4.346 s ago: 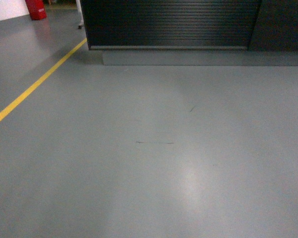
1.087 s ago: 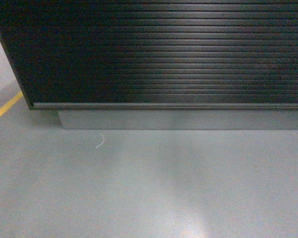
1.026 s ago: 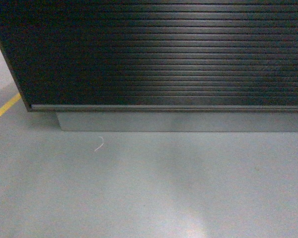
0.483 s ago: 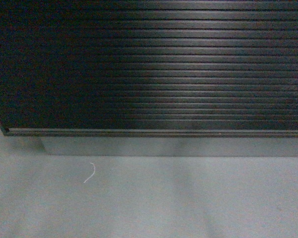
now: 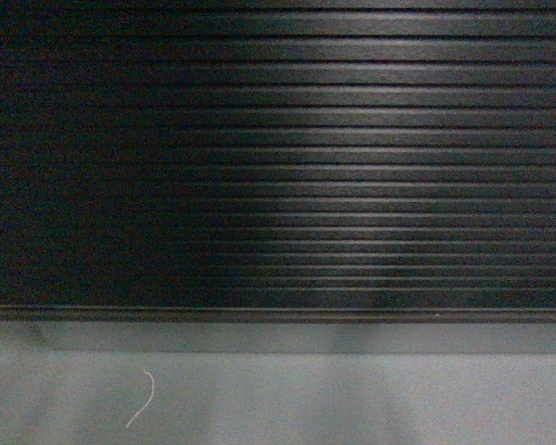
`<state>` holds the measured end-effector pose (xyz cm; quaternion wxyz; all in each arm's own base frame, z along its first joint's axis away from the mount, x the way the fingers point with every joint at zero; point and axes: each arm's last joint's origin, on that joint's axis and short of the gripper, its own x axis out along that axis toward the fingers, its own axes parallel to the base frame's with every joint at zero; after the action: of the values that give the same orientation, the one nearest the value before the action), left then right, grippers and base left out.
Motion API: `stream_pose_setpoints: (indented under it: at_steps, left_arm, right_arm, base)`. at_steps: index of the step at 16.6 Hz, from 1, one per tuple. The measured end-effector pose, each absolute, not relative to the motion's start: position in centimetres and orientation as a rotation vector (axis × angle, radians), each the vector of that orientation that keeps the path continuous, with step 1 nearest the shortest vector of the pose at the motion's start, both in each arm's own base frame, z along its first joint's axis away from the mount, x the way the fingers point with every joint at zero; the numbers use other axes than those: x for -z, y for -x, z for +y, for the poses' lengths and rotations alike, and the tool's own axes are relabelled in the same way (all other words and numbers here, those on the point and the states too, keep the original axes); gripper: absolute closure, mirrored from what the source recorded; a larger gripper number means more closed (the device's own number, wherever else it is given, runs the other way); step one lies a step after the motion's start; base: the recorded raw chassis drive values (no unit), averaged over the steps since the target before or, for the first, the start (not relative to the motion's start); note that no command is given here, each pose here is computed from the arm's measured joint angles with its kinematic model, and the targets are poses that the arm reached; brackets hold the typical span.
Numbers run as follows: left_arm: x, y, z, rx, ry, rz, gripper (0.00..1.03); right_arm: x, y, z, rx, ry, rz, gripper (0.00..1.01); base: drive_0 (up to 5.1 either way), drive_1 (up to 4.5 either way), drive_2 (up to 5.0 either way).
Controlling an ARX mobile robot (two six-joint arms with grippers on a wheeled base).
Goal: Place dark red mango on scale at checkout
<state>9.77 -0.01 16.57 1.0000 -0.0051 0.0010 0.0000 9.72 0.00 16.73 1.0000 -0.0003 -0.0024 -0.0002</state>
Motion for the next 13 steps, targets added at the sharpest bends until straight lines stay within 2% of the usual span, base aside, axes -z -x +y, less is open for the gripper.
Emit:
stream_pose_setpoints:
  at_steps: [6, 13]
  left_arm:
    - [-16.57, -9.77, -0.01, 0.001, 0.010, 0.002, 0.05]
    - [-16.57, -9.77, -0.01, 0.001, 0.010, 0.002, 0.05]
  right_arm:
    - [-16.72, -9.72, 0.00, 0.000, 0.001, -0.004, 0.03]
    - [-16.73, -9.72, 0.00, 0.000, 0.001, -0.005, 0.03]
  base:
    - [0.1, 4.36, -4.1]
    - [0.0, 2.70, -2.7]
